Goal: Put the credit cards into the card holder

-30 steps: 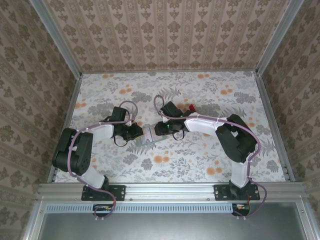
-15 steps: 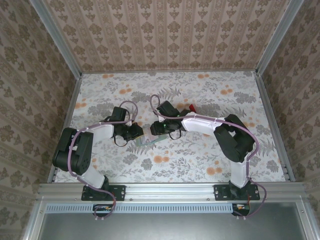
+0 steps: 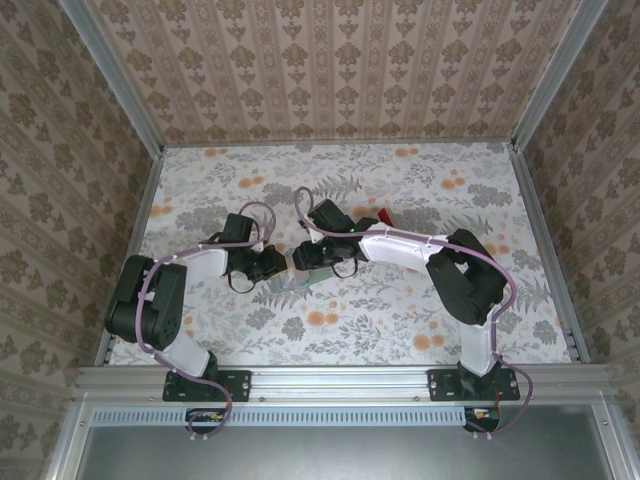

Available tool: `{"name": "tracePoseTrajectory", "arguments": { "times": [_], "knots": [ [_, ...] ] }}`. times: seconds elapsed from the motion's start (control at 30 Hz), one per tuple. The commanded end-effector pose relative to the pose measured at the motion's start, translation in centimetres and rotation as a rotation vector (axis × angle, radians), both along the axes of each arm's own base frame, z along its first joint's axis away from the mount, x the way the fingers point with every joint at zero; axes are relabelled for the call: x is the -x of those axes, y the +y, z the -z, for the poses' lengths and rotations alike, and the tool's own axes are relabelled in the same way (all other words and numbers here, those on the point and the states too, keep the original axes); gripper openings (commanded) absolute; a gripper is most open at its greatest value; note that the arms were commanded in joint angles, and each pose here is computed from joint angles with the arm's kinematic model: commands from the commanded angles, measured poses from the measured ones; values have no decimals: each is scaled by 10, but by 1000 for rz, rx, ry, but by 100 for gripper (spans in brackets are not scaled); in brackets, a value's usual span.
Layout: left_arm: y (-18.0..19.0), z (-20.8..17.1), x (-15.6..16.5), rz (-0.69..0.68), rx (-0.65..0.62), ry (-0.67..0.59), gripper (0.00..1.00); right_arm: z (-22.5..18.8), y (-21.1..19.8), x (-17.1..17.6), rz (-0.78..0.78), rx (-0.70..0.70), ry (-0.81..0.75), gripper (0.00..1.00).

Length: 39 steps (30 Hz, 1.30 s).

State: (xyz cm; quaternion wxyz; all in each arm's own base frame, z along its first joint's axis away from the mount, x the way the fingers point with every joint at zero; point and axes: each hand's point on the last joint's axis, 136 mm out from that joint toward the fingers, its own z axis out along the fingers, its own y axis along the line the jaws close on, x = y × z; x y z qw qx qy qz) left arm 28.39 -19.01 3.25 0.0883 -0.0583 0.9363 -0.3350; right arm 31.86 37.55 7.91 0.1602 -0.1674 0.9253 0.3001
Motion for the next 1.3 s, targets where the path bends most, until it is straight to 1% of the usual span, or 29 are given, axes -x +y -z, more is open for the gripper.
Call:
{"name": "tracePoseTrajectory", "arguments": {
  "times": [0.0,0.1,0.2,0.3,0.4,0.47,0.6,0.73,0.83,0.93,1.07,1.27],
  "knots": [
    [1,9,8,-3,-6,42,15,-12,20,2,-33,-81,28,40],
    [1,9,8,-1,-4,42,16,-15,25,3,-42,-108,36,40],
    [0,8,7,-3,0,41,16,-15,25,3,-42,-107,37,40],
    [0,5,7,1,1,36,15,-9,18,1,-27,-59,19,40],
    [7,-1,8,-14,-17,17,16,3,1,-4,-1,36,-8,40],
    [16,-7,8,-31,-29,6,26,11,-10,-6,13,94,-21,40],
    [33,-21,7,-71,-38,-31,30,23,-25,-7,27,175,-39,40],
    [40,-17,11,-89,-43,-19,33,28,-21,-5,16,156,-19,40],
    [40,-7,14,-90,-37,2,36,22,-12,-4,9,107,-6,40],
    [36,1,15,-93,-11,21,36,10,-2,-4,-8,68,-14,40],
    [32,6,14,-89,3,33,36,-1,8,-4,-31,55,-30,40],
    [31,11,16,-83,1,42,36,3,24,1,-64,28,3,40]
  ]
}}
